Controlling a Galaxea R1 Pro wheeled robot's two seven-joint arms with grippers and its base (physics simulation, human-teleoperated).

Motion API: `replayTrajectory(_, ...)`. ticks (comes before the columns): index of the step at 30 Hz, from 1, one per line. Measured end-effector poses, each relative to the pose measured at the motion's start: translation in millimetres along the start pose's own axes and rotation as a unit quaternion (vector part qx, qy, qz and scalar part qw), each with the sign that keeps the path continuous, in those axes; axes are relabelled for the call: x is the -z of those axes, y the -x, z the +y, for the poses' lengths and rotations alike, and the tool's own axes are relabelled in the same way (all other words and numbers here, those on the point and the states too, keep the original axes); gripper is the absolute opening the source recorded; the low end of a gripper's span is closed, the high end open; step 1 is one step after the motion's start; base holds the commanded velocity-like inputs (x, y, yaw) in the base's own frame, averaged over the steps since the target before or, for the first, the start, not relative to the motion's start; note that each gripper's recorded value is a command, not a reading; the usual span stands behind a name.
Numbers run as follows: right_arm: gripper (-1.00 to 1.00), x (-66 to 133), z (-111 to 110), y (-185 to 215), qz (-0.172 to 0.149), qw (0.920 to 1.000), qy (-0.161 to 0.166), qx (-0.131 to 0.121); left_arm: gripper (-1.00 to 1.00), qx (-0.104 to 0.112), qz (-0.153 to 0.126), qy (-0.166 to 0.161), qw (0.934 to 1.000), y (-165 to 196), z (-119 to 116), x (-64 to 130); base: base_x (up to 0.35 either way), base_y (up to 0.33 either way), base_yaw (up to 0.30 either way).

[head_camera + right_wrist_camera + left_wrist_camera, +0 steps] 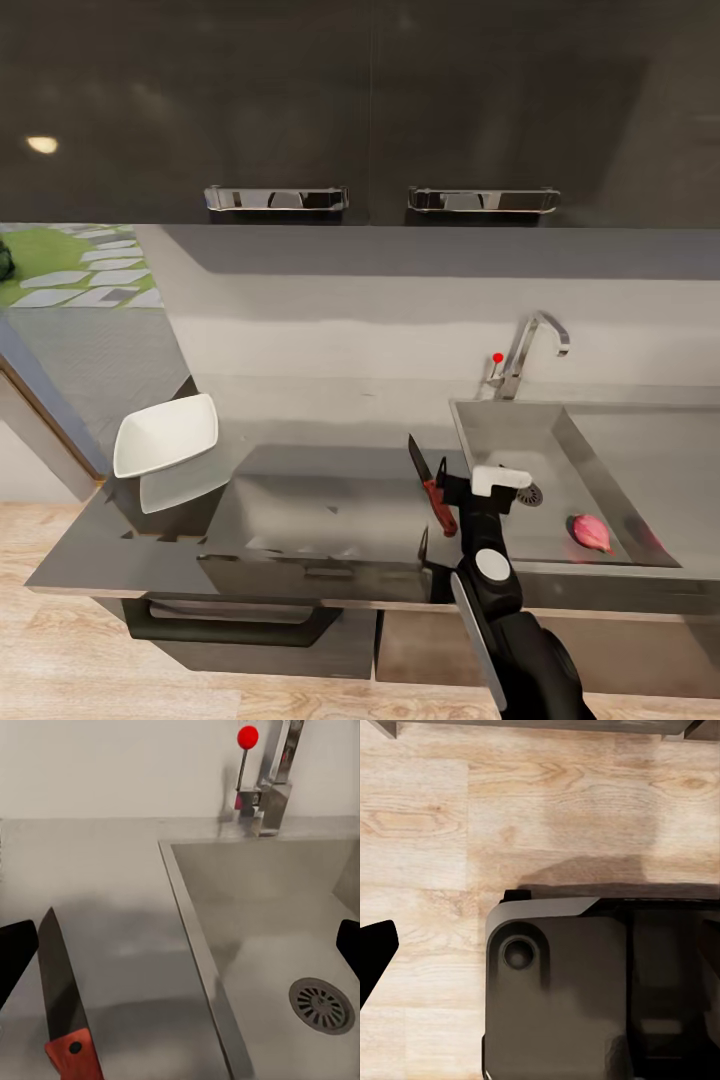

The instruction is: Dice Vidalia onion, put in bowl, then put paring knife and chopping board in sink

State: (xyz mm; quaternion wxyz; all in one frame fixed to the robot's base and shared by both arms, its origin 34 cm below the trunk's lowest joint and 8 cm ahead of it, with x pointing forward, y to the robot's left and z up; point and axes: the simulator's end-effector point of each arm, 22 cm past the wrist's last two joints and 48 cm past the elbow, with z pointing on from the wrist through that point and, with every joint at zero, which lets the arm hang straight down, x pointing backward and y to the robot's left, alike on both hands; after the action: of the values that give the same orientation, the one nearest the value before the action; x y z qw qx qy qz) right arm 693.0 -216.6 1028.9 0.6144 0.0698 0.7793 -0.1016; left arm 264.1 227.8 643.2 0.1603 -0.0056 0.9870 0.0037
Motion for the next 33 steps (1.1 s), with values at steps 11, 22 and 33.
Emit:
replayTrajectory(11,1.0,1.3,-2.6,18.9,-0.032,0.9994,-0.001,-0.013,1.0,0.0,0.0,0.0,1.0,-0.2,0.2,0.1,0.0,0.0,0.0)
replayTrajectory(22,1.0,8.1,-10.1,50.1,-0.072,0.9969,-0.004,-0.03,1.0,0.0,0.0,0.0,1.0,0.0,0.2,0.1,0.0,0.0,0.0)
replayTrajectory(33,1.0,28.9,-19.9,47.6,-0.099,0.9942,-0.006,-0.043,1.0,0.0,0.0,0.0,1.0,0.1,0.2,0.0,0.0,0.0,0.0)
